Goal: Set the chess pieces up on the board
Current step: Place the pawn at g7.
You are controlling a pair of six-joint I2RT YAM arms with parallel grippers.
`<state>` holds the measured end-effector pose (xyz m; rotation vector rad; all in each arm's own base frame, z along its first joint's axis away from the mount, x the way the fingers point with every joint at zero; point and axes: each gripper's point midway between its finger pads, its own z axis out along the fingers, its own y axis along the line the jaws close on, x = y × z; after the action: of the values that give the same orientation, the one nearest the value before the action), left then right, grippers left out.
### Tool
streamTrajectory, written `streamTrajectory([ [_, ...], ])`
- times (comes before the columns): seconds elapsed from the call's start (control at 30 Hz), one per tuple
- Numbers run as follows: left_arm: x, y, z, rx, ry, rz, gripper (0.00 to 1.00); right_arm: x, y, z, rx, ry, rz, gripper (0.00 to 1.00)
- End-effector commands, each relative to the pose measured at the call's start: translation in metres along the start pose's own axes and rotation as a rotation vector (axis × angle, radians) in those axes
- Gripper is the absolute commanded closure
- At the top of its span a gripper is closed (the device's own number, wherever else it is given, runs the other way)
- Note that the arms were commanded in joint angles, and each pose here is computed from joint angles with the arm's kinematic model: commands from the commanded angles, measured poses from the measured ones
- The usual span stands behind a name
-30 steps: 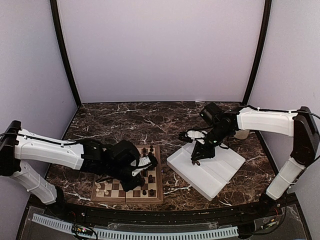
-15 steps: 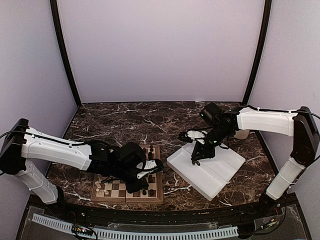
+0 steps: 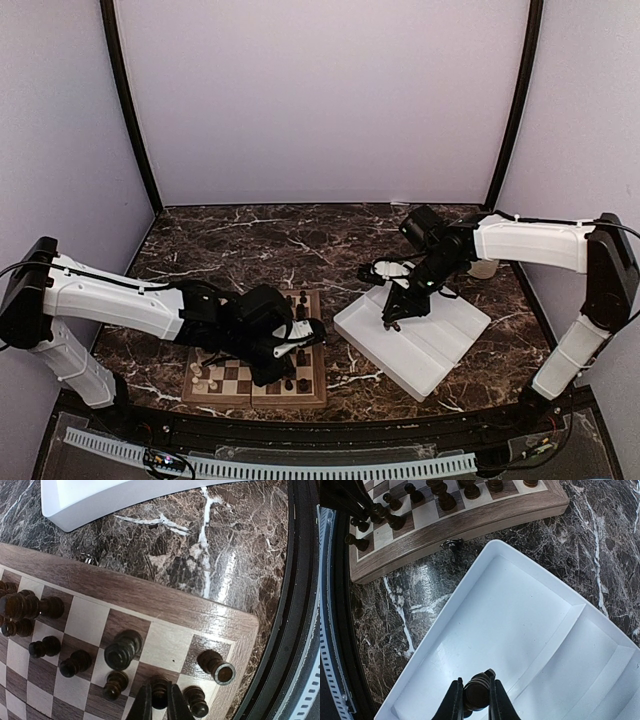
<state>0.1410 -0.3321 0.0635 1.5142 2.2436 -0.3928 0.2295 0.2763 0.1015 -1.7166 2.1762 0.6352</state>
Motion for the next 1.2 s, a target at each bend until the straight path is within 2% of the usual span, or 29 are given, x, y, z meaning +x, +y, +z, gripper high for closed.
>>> streamTrajectory([
  [0.0, -0.001, -0.001, -0.01, -0.006, -0.006, 0.01, 0.93, -0.006, -0.003, -0.001, -0.001, -0.012, 0.006, 0.91],
  [0.23, 0.0, -0.001, -0.005, -0.005, 0.007, 0.011, 0.91, -0.007, -0.003, -0.001, -0.003, -0.011, 0.007, 0.91],
  [0.5, 0.002, 0.007, -0.007, -0.063, 0.02, 0.018, 0.75, -0.006, -0.003, -0.001, -0.002, -0.013, 0.008, 0.91],
  [0.77, -0.003, 0.004, -0.012, -0.064, 0.003, 0.014, 0.68, -0.008, -0.003, -0.002, -0.004, -0.016, 0.005, 0.91],
  [0.97, -0.021, 0.001, -0.045, -0.052, -0.071, 0.004, 0.6, -0.014, 0.001, -0.008, -0.015, -0.035, 0.006, 0.91],
  [1.17, -0.065, 0.014, -0.104, -0.133, -0.263, 0.0, 0.5, -0.039, 0.004, -0.035, -0.081, -0.156, 0.039, 0.92],
])
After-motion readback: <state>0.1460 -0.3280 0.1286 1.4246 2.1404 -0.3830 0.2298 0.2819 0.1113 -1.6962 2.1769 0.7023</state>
